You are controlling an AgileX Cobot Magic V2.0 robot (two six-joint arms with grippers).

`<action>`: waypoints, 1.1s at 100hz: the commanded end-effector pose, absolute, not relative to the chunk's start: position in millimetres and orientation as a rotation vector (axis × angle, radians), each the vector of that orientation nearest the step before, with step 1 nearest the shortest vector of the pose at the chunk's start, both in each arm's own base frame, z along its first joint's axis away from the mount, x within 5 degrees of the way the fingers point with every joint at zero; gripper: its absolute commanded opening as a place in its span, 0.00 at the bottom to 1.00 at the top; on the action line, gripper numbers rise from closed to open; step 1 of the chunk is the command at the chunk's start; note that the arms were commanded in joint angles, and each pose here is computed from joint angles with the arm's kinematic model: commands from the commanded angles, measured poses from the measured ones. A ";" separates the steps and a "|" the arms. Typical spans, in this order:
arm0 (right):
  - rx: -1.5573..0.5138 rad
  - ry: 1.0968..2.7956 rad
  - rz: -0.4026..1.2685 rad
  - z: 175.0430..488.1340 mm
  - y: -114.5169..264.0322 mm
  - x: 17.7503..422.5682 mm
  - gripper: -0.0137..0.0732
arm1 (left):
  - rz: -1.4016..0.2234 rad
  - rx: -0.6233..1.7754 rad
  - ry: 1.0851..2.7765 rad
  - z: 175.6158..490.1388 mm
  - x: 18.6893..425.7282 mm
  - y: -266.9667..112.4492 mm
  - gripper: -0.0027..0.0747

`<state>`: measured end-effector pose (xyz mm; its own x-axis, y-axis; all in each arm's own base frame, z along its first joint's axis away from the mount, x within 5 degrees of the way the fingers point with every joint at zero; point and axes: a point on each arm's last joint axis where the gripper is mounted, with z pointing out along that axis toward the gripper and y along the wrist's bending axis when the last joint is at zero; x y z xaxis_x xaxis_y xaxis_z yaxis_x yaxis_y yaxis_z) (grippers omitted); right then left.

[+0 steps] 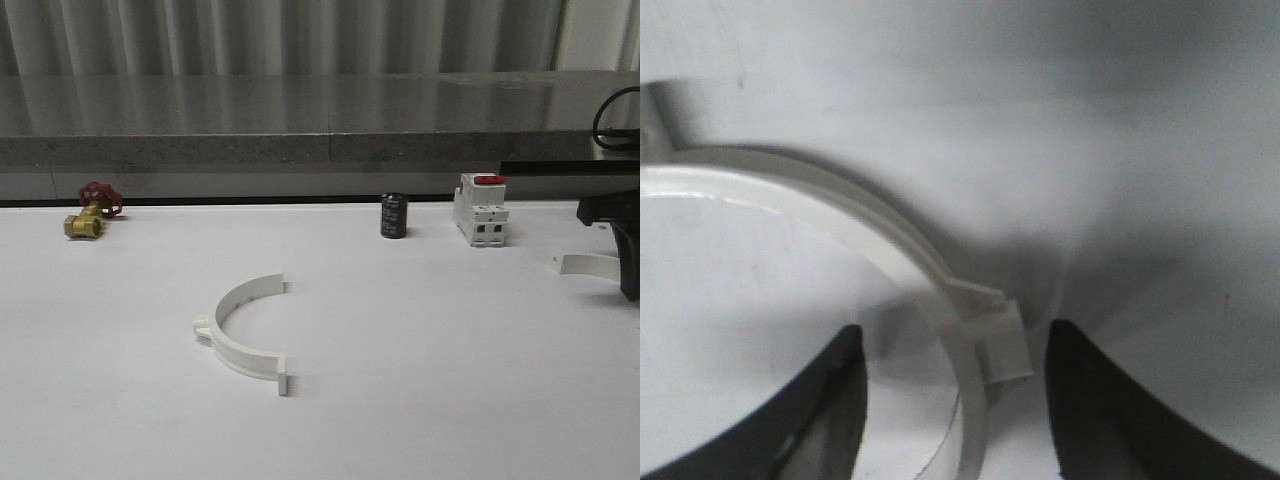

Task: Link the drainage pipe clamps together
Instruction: 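Grasp the clamp half's end with the right gripper and lift it, then carry the clamp half with the right gripper to the placed half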

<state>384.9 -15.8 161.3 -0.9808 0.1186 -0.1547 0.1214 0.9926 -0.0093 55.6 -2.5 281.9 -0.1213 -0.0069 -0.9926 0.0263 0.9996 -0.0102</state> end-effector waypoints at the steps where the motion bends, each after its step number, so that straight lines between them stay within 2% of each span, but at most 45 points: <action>1: 0.183 2.890 -0.029 187.4 -19.3 389.1 0.48 | -0.032 0.003 1.591 298.1 55.3 -2.1 0.01; 9: 0.183 2.890 -0.029 187.4 -19.3 389.1 0.36 | -0.032 0.003 1.591 298.1 55.3 -2.1 0.01; 18: 0.183 2.890 -0.030 187.4 -19.3 389.1 0.31 | -0.032 0.003 1.591 298.1 55.3 -2.1 0.01; 38: 0.219 2.884 -0.025 192.8 -17.9 387.2 0.31 | -0.032 0.003 1.591 298.1 55.3 -2.1 0.01; 53: 0.252 2.853 -0.029 216.2 -2.9 379.1 0.31 | -0.032 0.003 1.591 298.1 55.3 -2.1 0.01; 74: 0.214 2.811 -0.002 247.0 47.0 363.0 0.31 | -0.032 0.003 1.591 298.1 55.3 -2.1 0.01; 110: 0.183 2.844 0.094 249.1 145.7 331.2 0.31 | -0.032 0.003 1.591 298.1 55.3 -2.1 0.01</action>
<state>338.1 132.7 222.2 -0.9720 0.1183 -0.2029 0.1116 0.9928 0.0442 55.6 -2.5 281.9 -0.1213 -0.0069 -0.9926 0.0263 0.9996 -0.0102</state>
